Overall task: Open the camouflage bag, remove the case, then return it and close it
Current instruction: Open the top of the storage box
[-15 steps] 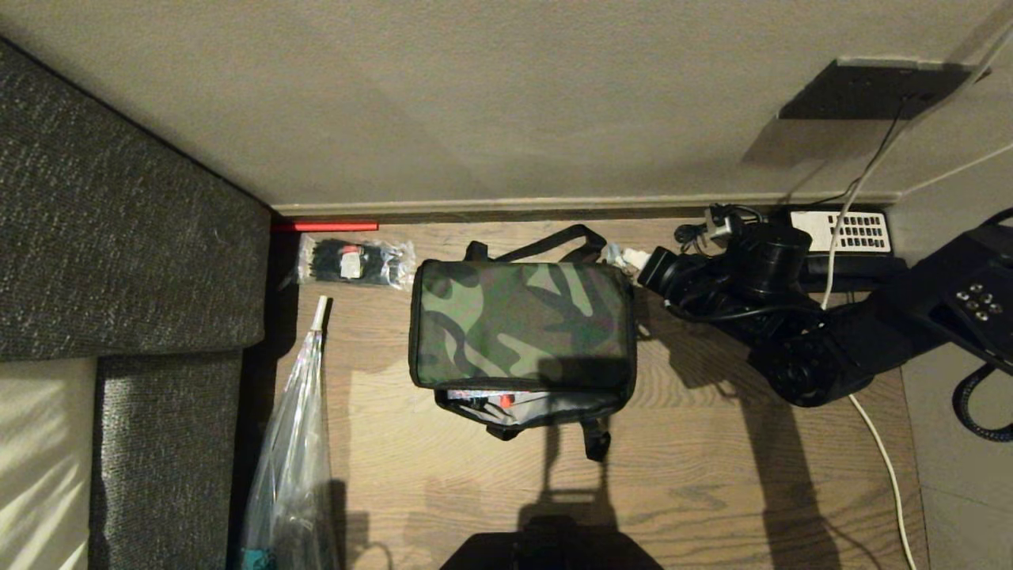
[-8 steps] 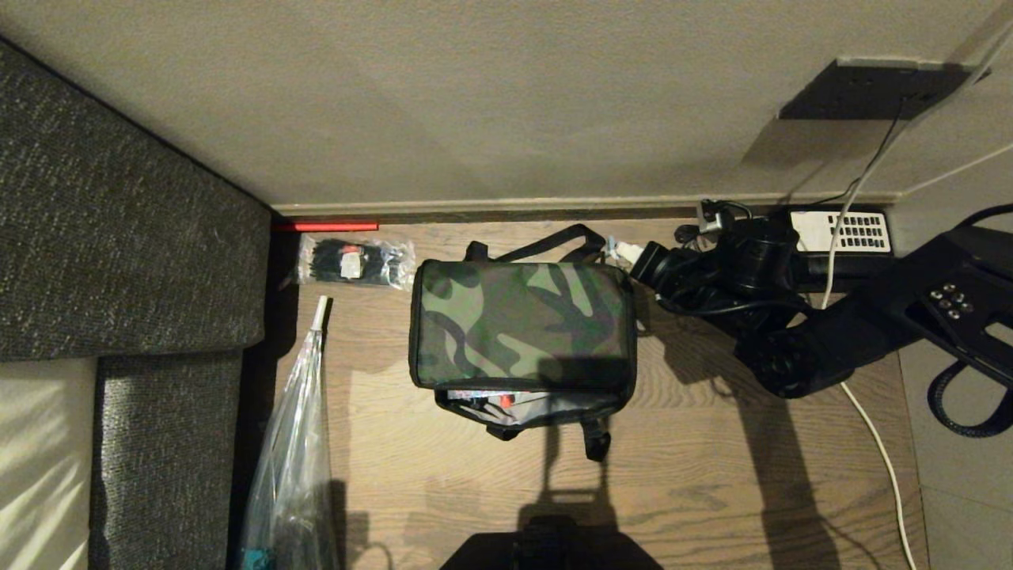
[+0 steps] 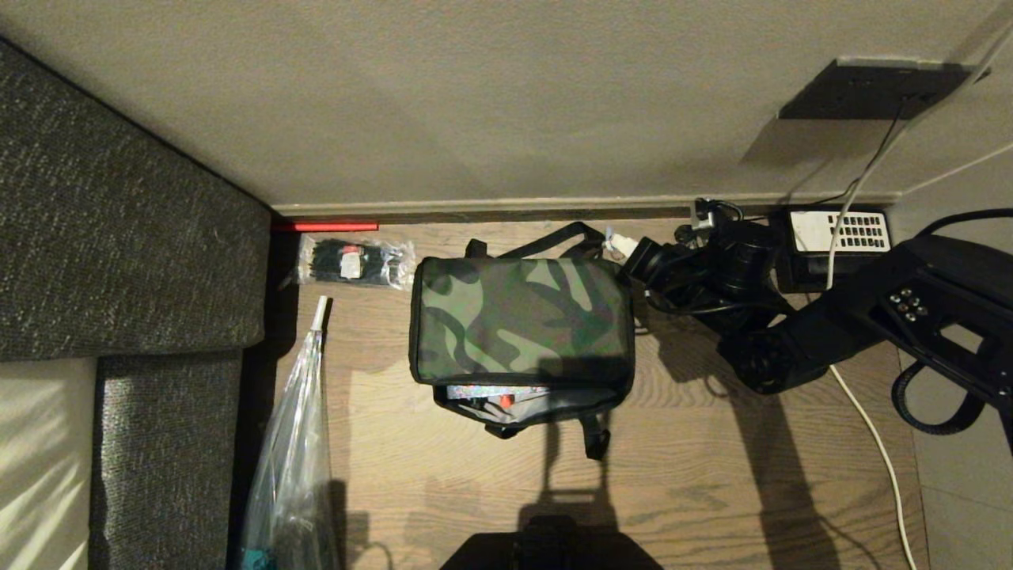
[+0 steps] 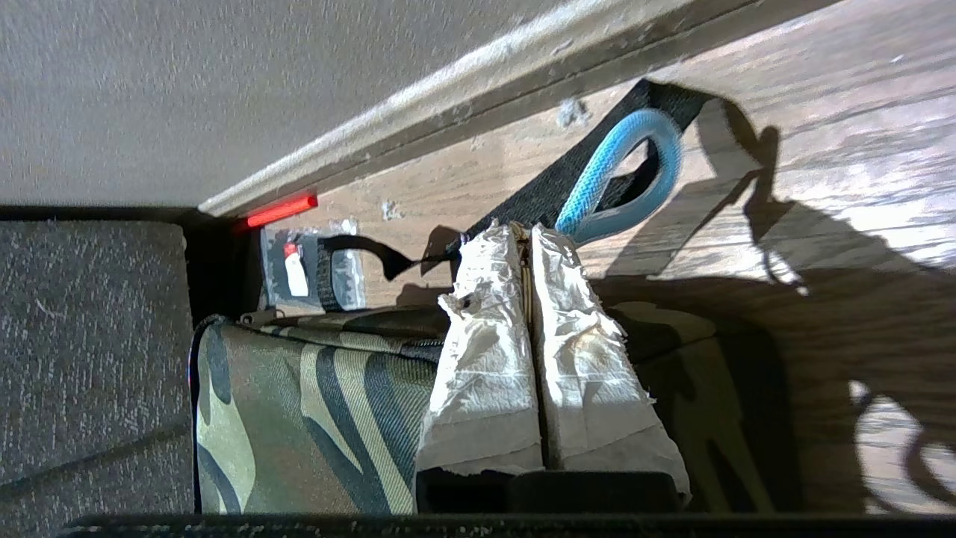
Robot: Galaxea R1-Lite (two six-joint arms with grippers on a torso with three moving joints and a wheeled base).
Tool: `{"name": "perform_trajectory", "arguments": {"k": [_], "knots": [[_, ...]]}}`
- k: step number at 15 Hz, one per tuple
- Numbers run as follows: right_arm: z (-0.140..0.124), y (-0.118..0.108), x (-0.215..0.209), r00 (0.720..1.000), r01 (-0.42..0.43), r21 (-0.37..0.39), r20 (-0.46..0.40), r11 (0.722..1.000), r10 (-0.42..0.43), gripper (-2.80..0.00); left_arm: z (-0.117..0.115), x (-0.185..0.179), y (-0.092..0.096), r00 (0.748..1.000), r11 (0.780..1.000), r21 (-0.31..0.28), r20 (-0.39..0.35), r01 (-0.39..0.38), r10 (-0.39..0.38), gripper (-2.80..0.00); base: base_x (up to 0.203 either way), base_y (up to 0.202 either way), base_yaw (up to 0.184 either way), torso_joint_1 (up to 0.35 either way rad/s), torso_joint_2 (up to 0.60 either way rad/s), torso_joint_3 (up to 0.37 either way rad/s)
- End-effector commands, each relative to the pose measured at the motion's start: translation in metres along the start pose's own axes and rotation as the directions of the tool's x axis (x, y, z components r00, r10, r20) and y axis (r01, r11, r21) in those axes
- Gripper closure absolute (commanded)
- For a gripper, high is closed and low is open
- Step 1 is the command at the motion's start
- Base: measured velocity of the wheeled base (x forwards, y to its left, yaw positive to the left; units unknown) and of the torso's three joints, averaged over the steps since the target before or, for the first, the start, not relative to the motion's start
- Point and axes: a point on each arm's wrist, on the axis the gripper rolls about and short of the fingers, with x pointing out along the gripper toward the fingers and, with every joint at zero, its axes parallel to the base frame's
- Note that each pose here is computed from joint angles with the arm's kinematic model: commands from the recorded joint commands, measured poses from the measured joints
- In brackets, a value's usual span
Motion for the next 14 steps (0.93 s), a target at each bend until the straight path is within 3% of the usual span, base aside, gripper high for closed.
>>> {"name": "perform_trajectory", "arguments": {"k": [1,10,14], "knots": [[-0.007,-0.002,0.003,1.0,-0.005,0.004,-0.004,1.0,0.006,0.0,0.0,0.0,0.0,1.0,1.0,-0.001,0.0,0.0,0.0,0.0,0.0,0.0,0.0,0.0,0.0,0.0],[-0.014,0.001,0.014,0.998,-0.044,-0.004,0.033,0.999,0.044,0.0,-0.001,0.0,0.0,1.0,1.0,0.0,-0.001,-0.001,0.001,0.0,0.0,0.0,0.0,0.0,0.0,0.0],[-0.014,-0.001,0.019,0.997,-0.051,-0.047,0.053,0.998,0.054,0.0,0.0,0.0,0.0,1.0,1.0,0.001,0.0,-0.001,0.001,0.0,0.0,0.0,0.0,0.0,0.0,0.0]]}}
